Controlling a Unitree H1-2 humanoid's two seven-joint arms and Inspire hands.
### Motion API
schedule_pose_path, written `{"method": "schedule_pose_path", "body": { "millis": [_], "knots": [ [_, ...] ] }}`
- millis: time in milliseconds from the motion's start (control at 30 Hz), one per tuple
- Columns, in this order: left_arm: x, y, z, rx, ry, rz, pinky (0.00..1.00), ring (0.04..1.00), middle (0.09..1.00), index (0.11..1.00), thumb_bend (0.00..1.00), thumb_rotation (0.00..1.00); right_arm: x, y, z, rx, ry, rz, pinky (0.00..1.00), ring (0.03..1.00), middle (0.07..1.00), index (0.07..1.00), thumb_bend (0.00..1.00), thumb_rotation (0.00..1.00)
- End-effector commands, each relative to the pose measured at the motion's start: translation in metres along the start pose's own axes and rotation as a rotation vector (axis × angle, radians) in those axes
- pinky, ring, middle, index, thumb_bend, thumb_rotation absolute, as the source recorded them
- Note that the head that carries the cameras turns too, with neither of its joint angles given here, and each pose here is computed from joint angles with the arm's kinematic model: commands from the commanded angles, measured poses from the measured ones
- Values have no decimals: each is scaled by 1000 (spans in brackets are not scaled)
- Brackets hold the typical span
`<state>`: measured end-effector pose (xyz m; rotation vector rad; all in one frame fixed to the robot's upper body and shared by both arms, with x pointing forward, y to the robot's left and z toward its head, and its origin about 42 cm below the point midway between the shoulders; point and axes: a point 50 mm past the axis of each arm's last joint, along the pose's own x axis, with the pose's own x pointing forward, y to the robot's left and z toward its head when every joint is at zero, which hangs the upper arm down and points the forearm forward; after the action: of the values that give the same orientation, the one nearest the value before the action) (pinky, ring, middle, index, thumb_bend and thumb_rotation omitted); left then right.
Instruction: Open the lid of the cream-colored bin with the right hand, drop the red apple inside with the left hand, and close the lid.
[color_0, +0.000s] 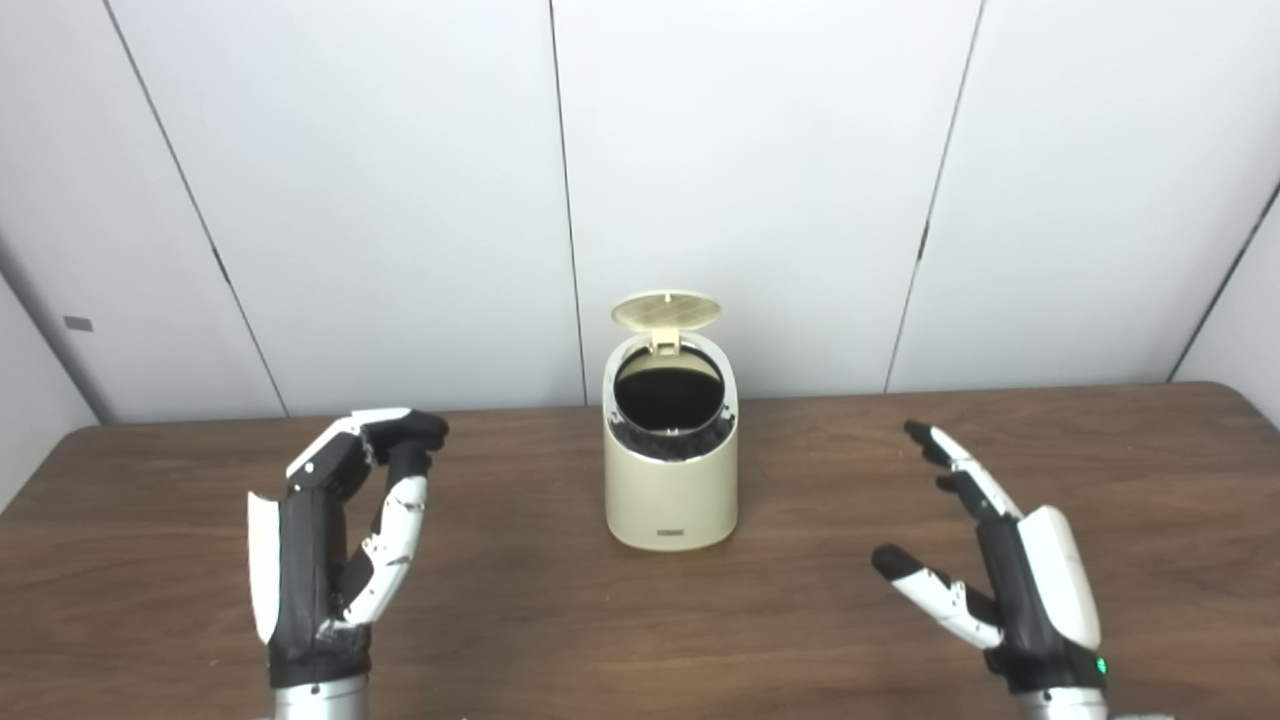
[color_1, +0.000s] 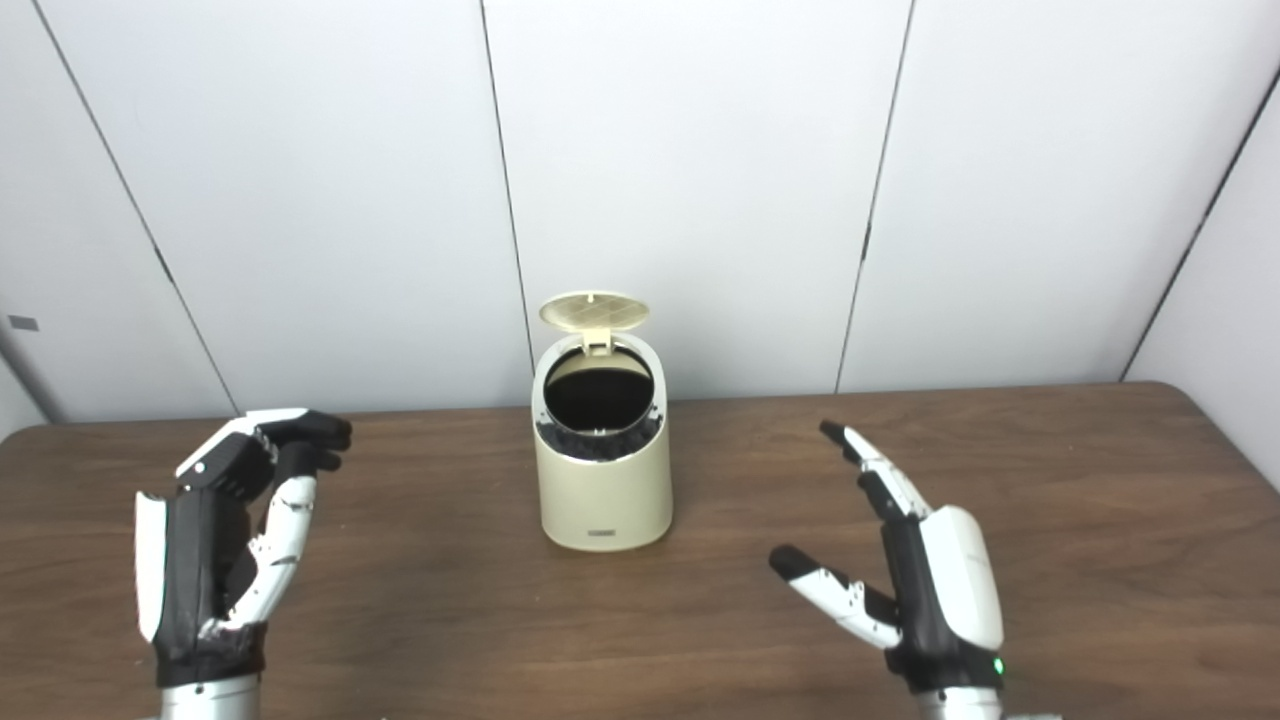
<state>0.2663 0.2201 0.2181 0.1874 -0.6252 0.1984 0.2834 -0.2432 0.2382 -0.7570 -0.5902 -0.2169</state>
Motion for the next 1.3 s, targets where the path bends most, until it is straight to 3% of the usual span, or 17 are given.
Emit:
{"method": "schedule_pose_path", "body": {
  "millis": [0,100,200,367,533,1033,1267],
  "knots": [
    [0,0,-2,-4,-7,-30,555,625,637,623,224,635,24,-13,21,-15,-104,-47,730,831,860,857,760,959],
    [-12,-2,-13,2,56,-79,601,670,686,689,215,764,47,-20,43,-55,-173,-43,629,771,829,832,752,955],
    [-16,-6,-19,-11,89,-93,637,699,723,733,222,812,63,-24,62,-76,-224,-21,599,763,820,821,756,947],
    [-17,-10,-26,-9,104,-110,633,709,739,741,225,852,91,-33,90,-144,-293,63,700,811,838,831,802,987],
    [-17,-12,-28,-3,106,-114,634,710,734,732,233,843,116,-34,104,-238,-329,115,767,826,843,832,854,1000],
    [-13,-11,-23,32,95,-101,630,712,727,722,285,848,186,15,118,-380,-345,230,791,855,859,858,828,899],
    [-11,-10,-21,27,88,-83,656,722,729,722,324,980,195,33,115,-411,-328,299,825,864,857,853,807,876]
  ]
}}
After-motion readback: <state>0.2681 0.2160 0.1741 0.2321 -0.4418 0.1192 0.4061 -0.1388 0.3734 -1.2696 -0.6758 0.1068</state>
